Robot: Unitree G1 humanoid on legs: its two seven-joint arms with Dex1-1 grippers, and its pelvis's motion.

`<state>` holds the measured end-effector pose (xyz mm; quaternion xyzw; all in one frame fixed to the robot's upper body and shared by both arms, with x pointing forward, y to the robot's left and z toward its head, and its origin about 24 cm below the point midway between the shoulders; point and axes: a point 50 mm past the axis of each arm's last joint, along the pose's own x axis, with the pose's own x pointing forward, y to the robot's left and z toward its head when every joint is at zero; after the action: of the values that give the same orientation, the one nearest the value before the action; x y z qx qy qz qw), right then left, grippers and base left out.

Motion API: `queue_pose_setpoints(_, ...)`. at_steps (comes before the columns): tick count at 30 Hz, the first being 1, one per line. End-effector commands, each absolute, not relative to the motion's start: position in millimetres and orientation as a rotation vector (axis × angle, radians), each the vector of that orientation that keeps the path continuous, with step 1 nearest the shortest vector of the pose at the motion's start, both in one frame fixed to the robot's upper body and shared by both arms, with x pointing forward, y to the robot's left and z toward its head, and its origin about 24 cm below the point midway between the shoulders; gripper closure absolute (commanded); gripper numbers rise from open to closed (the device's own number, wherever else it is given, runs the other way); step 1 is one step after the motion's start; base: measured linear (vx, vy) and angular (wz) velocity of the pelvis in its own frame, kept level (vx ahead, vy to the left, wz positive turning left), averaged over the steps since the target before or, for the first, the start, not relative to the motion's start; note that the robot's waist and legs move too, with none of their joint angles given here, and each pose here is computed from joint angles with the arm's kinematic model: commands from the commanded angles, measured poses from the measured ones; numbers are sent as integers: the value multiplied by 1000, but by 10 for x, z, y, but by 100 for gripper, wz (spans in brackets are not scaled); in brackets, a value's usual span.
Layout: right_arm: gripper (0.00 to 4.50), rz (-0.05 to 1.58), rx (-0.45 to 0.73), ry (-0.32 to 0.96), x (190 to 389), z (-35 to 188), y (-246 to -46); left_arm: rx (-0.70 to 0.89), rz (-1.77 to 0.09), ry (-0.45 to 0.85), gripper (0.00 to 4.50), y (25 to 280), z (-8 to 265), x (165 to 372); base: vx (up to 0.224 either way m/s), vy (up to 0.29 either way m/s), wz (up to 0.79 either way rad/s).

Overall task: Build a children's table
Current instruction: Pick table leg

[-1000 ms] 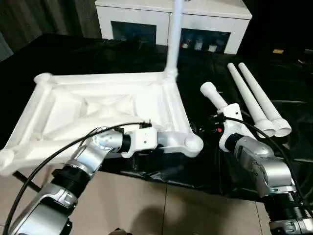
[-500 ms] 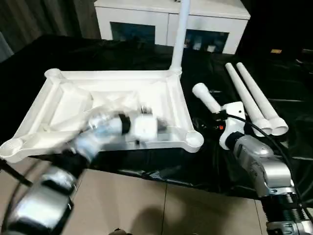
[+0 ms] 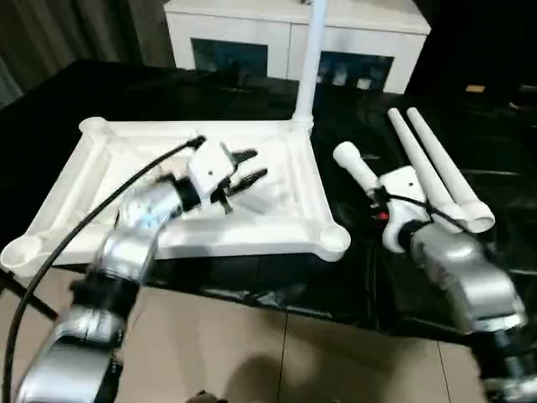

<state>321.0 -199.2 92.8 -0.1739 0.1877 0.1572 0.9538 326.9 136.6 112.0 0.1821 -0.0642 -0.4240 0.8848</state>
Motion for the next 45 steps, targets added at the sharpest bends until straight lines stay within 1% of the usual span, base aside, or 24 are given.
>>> queue_pose_setpoints(1,6,246,-404,446,3264,996,-2201,350,-913,-130,272,1269,1192,3189,0,0,0)
queue_pose_setpoints(4,2,234,-408,522,3248,992,-2349,299,-948,-85,272,1212,1226,3077,0,0,0)
queue_pose_setpoints(6,2,236,-400,543,3237,985,-2376,284,-957,-70,272,1199,1235,3049,0,0,0)
queue_pose_setpoints(7,2,245,-399,579,3209,964,-2417,274,-977,-53,272,1176,1241,3009,0,0,0)
queue_pose_setpoints(9,2,298,-339,692,3107,872,-2480,258,-1039,3,272,1118,1239,2901,0,0,0)
queue_pose_setpoints(12,2,350,-256,765,3042,798,-2486,255,-1073,47,272,1085,1231,2832,0,0,0)
queue_pose_setpoints(13,2,354,-219,807,3011,713,-2502,244,-1102,65,272,1042,1230,2796,0,0,0)
queue_pose_setpoints(14,2,344,-225,830,2998,654,-2526,246,-1114,72,272,1019,1226,2784,0,0,0)
queue_pose_setpoints(15,2,344,-225,830,2998,654,-2526,246,-1114,72,272,1019,1226,2784,0,0,0)
queue_pose_setpoints(17,2,317,-258,869,2976,553,-2572,261,-1124,82,272,988,1221,2773,0,0,0)
queue_pose_setpoints(19,2,313,-249,891,2956,499,-2579,265,-1122,98,272,979,1224,2767,0,0,0)
queue_pose_setpoints(21,28,300,-209,908,2947,454,-2588,266,-1119,111,272,974,1241,2755,0,0,0)
queue_pose_setpoints(24,41,291,-187,921,2942,423,-2612,265,-1123,125,272,973,1247,2738,0,0,0)
queue_pose_setpoints(25,65,291,-184,925,2940,415,-2618,264,-1124,128,272,972,1248,2735,0,0,0)
queue_pose_setpoints(28,77,286,-182,936,2931,376,-2648,267,-1130,136,272,972,1249,2723,0,0,0)
queue_pose_setpoints(30,106,277,-175,939,2928,355,-2669,270,-1128,139,272,975,1254,2723,0,0,0)
queue_pose_setpoints(31,106,275,-170,940,2928,349,-2677,270,-1127,140,272,976,1257,2722,0,0,0)
queue_pose_setpoints(32,120,274,-166,941,2928,345,-2681,270,-1127,141,272,976,1259,2722,0,0,0)
queue_pose_setpoints(34,127,268,-160,942,2928,338,-2693,274,-1124,141,272,980,1260,2723,0,0,0)
queue_pose_setpoints(38,161,249,-148,952,2925,300,-2759,289,-1113,142,272,993,1274,2732,0,0,0)
queue_pose_setpoints(40,189,245,-151,958,2922,290,-2784,296,-1111,141,272,995,1278,2736,0,0,0)
queue_pose_setpoints(43,201,242,-149,964,2921,276,-2803,303,-1112,143,272,995,1278,2740,0,0,0)
queue_pose_setpoints(44,221,242,-148,966,2919,270,-2808,305,-1114,144,272,996,1277,2740,0,0,0)
queue_pose_setpoints(45,230,242,-139,968,2916,262,-2810,308,-1115,144,272,997,1278,2739,0,0,0)
